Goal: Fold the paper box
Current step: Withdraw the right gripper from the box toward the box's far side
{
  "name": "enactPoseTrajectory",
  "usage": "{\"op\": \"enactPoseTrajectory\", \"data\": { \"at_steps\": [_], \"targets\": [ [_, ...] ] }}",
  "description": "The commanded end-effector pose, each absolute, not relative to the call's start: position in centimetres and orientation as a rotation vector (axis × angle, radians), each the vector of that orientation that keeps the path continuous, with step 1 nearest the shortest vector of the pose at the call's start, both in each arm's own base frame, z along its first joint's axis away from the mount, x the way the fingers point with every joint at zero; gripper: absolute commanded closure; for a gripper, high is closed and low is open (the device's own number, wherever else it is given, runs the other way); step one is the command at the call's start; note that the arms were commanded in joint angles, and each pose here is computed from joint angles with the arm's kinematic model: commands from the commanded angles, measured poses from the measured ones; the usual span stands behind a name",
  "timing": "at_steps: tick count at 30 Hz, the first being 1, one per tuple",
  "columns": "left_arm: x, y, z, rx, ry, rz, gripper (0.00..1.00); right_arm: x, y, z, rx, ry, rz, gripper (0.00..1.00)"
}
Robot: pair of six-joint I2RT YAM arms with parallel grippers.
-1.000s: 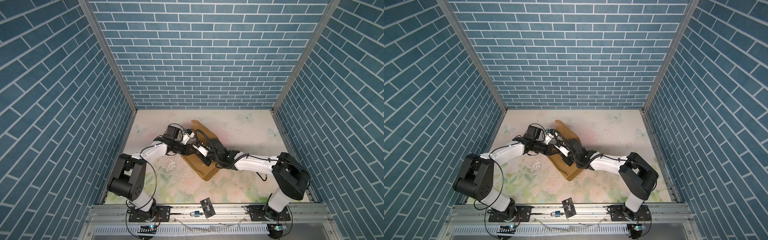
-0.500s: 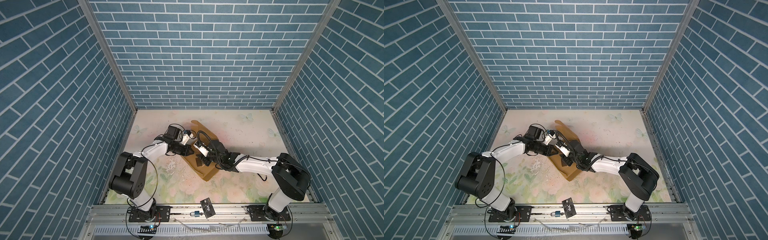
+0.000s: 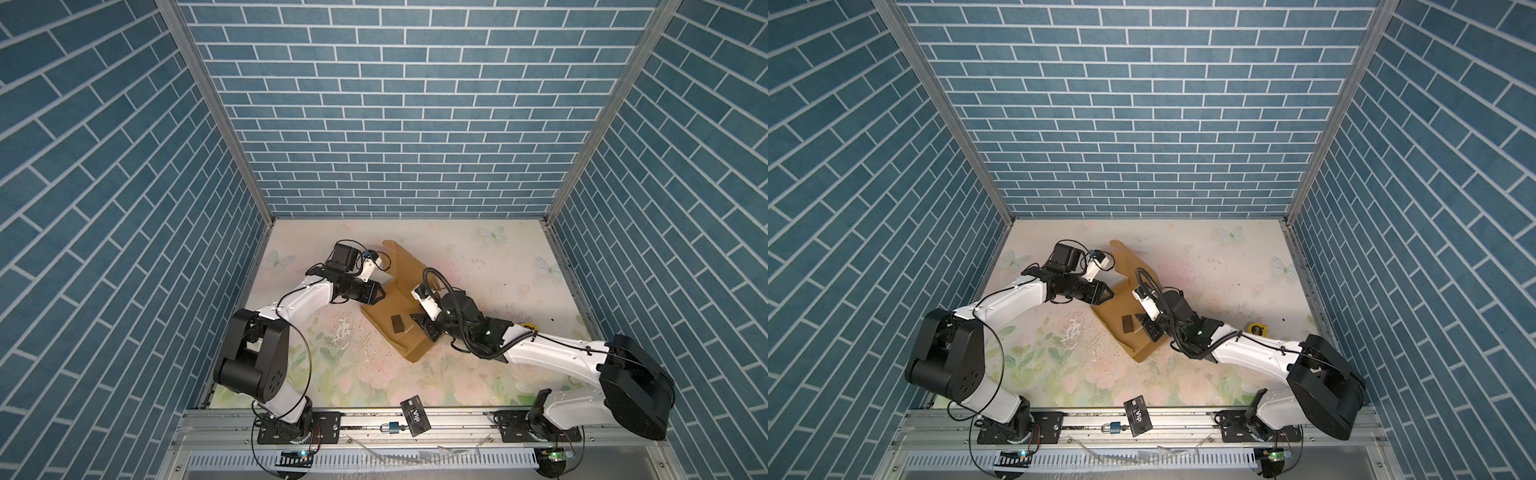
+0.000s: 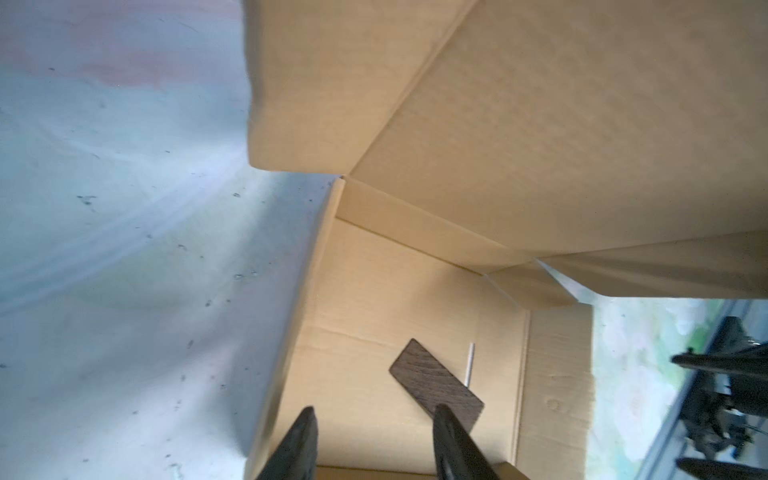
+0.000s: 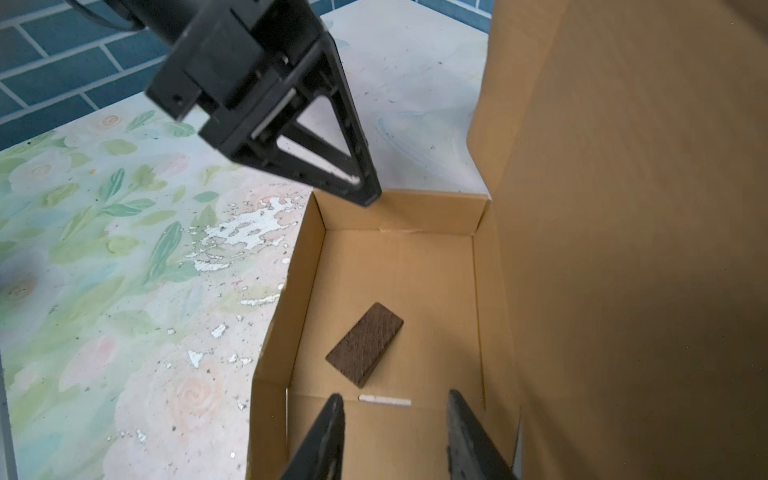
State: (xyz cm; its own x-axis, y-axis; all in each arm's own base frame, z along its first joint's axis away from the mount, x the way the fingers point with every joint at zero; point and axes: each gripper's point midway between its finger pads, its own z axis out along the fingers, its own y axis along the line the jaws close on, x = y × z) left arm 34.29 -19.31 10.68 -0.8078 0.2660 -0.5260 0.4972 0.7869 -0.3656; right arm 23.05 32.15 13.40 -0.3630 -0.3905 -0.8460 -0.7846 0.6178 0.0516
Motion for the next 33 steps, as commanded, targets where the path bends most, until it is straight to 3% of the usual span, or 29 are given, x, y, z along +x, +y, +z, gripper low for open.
{"op": "enactPoseTrajectory", "data": {
  "at_steps": [1,7,16,24,33],
  "targets": [
    [35.6,-17.7,10.0,0.573,2.542,-0.528,0.49,22.5,30.0,12.9,-0.754,2.054,0.617,0.60],
    [36.3,-14.9,7.8,0.554,2.611,-0.297,0.41,21.1,26.3,11.5,-0.550,2.165,0.634,0.60],
    [36.5,-15.1,6.4,0.519,2.691,-0.311,0.41,21.4,24.2,12.7,-0.410,2.135,0.670,0.63],
    [34.7,-16.8,6.7,0.491,2.716,-0.494,0.44,23.1,26.3,12.9,-0.437,2.186,0.666,0.65],
    [33.1,-17.8,7.6,0.491,2.682,-0.614,0.40,28.9,27.3,15.4,-0.395,2.175,0.688,0.72]
  ]
}}
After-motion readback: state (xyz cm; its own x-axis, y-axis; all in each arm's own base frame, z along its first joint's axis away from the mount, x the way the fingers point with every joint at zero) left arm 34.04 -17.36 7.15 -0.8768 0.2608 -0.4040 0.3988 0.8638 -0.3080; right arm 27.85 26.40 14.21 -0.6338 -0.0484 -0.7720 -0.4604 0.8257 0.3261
